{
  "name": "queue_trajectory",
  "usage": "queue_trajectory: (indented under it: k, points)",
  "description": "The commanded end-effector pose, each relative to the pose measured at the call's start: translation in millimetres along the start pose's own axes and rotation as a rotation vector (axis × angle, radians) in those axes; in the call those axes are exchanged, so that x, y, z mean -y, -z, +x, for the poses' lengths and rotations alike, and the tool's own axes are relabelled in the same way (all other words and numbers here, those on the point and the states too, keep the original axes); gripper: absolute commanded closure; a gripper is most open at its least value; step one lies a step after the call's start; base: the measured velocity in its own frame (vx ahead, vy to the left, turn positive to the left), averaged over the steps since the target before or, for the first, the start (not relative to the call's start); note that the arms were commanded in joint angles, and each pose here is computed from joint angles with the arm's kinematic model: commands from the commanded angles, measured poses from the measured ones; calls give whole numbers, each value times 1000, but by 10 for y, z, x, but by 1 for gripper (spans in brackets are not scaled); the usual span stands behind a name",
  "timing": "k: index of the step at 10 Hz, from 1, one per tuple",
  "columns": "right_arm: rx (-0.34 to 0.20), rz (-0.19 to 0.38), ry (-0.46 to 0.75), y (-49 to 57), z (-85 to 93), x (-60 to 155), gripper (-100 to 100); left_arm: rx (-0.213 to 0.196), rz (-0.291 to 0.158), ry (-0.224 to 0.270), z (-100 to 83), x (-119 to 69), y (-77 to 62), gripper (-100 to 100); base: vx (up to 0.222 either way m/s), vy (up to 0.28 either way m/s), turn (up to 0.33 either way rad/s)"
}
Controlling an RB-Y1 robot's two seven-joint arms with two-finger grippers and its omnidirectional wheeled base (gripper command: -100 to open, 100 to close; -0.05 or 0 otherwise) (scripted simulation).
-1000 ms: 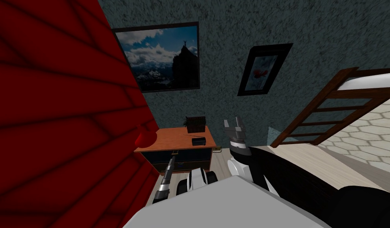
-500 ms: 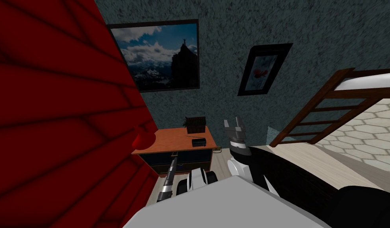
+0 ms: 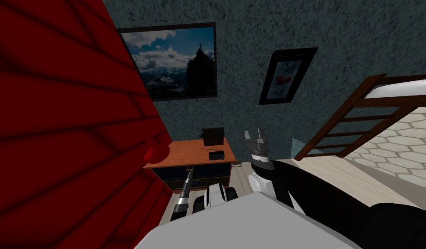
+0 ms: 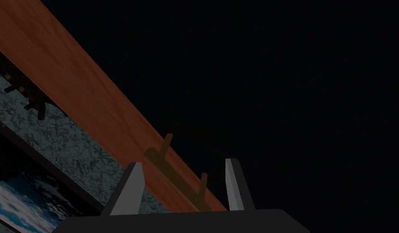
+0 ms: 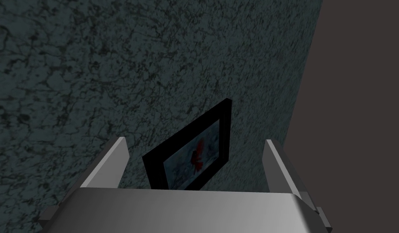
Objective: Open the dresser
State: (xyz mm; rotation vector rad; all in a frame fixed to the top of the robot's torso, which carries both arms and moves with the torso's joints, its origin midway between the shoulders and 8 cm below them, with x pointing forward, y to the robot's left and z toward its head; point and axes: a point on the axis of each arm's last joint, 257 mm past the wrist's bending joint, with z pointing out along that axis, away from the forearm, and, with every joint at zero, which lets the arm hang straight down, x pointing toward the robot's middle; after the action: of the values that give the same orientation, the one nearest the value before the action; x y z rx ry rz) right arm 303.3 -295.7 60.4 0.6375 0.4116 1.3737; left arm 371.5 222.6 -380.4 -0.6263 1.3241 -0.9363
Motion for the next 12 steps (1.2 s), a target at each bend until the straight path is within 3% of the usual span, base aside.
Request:
queue_trajectory:
  k: [1,2,5,6,7,9,10,11,12]
  points:
    - [0,0,0,0,0,0,0,0,0,-1,29,-1,68,100,2,14,-1]
    - [0,0,0,0,0,0,0,-7,9,-32,-98,-47,68,-100,-10,6,1]
    - [0,0,0,0,0,0,0,-4,31,-10,-146,41,-252,-100,-101,38,8]
    - [0,0,0,0,0,0,0,-3,33,-19,-169,41,-223,-100,-50,16,-2]
    - [0,0,0,0,0,0,0,-4,30,-16,-214,39,-369,-100,-10,-9,-1]
    - [0,0,0,0,0,0,0,-4,30,-15,-264,44,-507,-100,8,-25,-1]
    - [0,0,0,0,0,0,0,-3,32,-16,-243,55,-460,-100,9,-14,-1]
    - [0,0,0,0,0,0,0,-4,30,-16,-204,39,-342,100,0,12,1]
    - [0,0,0,0,0,0,0,-4,30,-17,-175,38,-259,100,-9,29,9]
